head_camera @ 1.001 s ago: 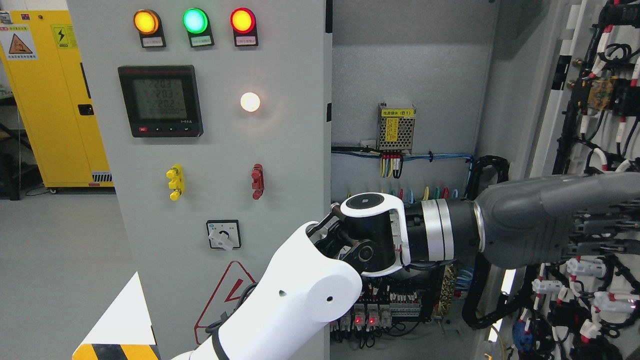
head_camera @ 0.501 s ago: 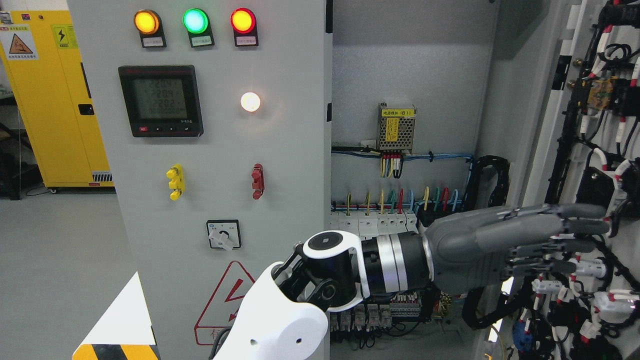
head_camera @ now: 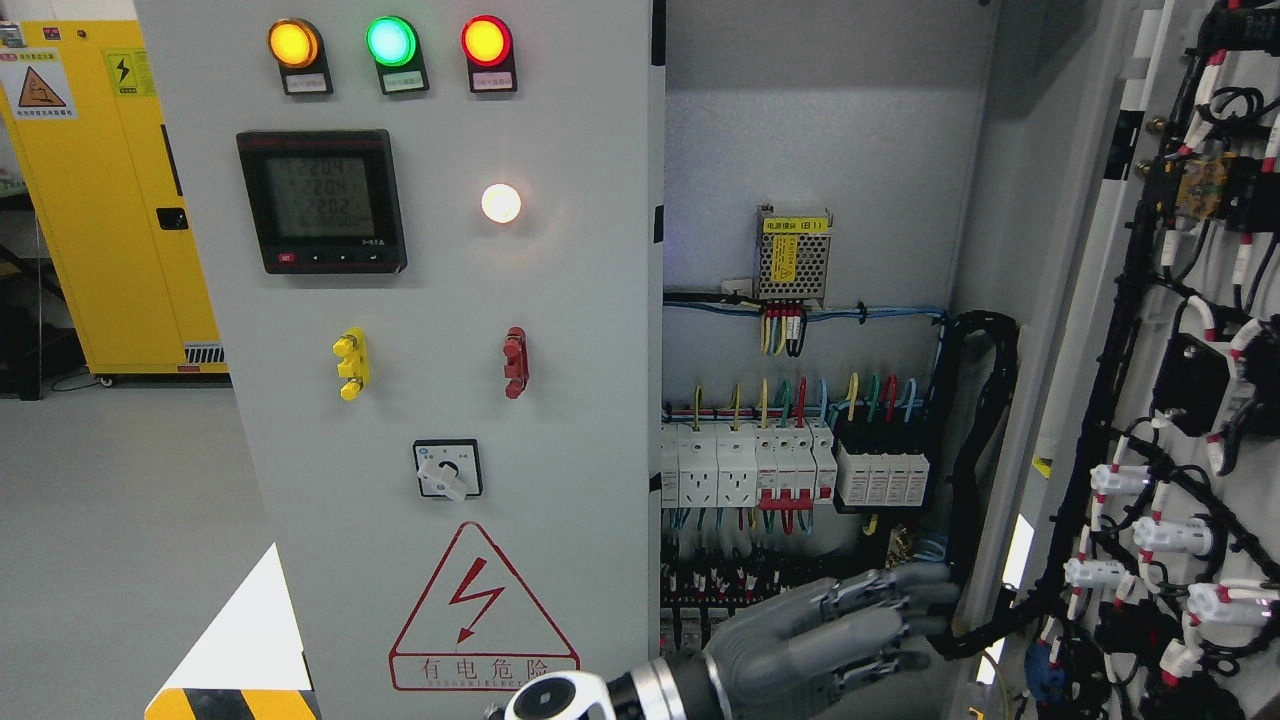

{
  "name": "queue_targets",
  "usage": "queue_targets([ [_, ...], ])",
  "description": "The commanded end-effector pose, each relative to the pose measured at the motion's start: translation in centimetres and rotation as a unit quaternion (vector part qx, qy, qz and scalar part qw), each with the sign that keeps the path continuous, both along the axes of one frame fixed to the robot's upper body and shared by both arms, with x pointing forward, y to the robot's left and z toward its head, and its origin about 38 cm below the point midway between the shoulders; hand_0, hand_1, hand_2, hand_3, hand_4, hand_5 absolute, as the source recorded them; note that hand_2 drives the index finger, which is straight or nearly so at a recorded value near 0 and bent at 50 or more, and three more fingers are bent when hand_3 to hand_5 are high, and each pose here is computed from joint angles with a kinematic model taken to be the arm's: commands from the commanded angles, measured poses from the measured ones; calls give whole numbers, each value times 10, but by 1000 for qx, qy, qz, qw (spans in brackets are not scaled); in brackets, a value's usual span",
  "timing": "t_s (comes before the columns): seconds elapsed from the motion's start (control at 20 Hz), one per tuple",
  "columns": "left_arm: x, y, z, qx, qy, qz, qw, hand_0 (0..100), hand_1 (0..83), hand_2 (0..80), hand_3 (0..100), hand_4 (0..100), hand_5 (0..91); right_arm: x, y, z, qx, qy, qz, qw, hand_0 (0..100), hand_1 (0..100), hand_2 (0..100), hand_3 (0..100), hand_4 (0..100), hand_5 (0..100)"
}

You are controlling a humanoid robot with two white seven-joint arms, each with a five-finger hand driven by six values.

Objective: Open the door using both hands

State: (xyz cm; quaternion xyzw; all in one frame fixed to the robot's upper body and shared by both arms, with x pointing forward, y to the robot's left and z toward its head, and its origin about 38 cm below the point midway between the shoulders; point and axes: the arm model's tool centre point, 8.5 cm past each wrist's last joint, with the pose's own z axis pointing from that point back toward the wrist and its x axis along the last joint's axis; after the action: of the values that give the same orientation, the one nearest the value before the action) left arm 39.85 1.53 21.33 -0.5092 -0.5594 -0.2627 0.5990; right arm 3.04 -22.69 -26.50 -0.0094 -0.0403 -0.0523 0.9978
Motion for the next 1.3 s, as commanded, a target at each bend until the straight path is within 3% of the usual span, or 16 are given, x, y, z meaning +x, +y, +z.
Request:
queue_targets([
  [0.0, -64, 80, -121, 55, 94, 119, 987, 120, 556, 0, 0, 0, 0, 18, 0, 1, -1, -14, 16, 1000, 0, 500, 40, 0, 0, 0],
  [0.25, -110, 152, -200, 101, 197, 207, 953, 120, 556, 0, 0, 0, 0, 19, 0, 1, -1, -15, 16, 1000, 0, 500, 40, 0, 0, 0],
  [0.55, -177, 212, -301, 216, 270, 248, 905, 120, 556, 0, 0, 0, 0, 19, 1, 1, 0, -15, 16, 1000, 0, 500, 40, 0, 0, 0],
  [0.75, -230, 246, -370, 267, 341, 286, 855, 120, 556, 0, 0, 0, 0, 19, 0, 1, -1, -15, 16, 1000, 0, 500, 40, 0, 0, 0],
  [0.9, -278, 265, -413, 312, 411, 312, 798, 120, 556, 0, 0, 0, 0, 18, 1, 1, 0, -14, 16, 1000, 0, 500, 40, 0, 0, 0],
  [1.25, -376, 253, -466, 343, 536, 299, 711, 120, 556, 0, 0, 0, 0, 19, 1, 1, 0, -15, 16, 1000, 0, 500, 40, 0, 0, 0],
])
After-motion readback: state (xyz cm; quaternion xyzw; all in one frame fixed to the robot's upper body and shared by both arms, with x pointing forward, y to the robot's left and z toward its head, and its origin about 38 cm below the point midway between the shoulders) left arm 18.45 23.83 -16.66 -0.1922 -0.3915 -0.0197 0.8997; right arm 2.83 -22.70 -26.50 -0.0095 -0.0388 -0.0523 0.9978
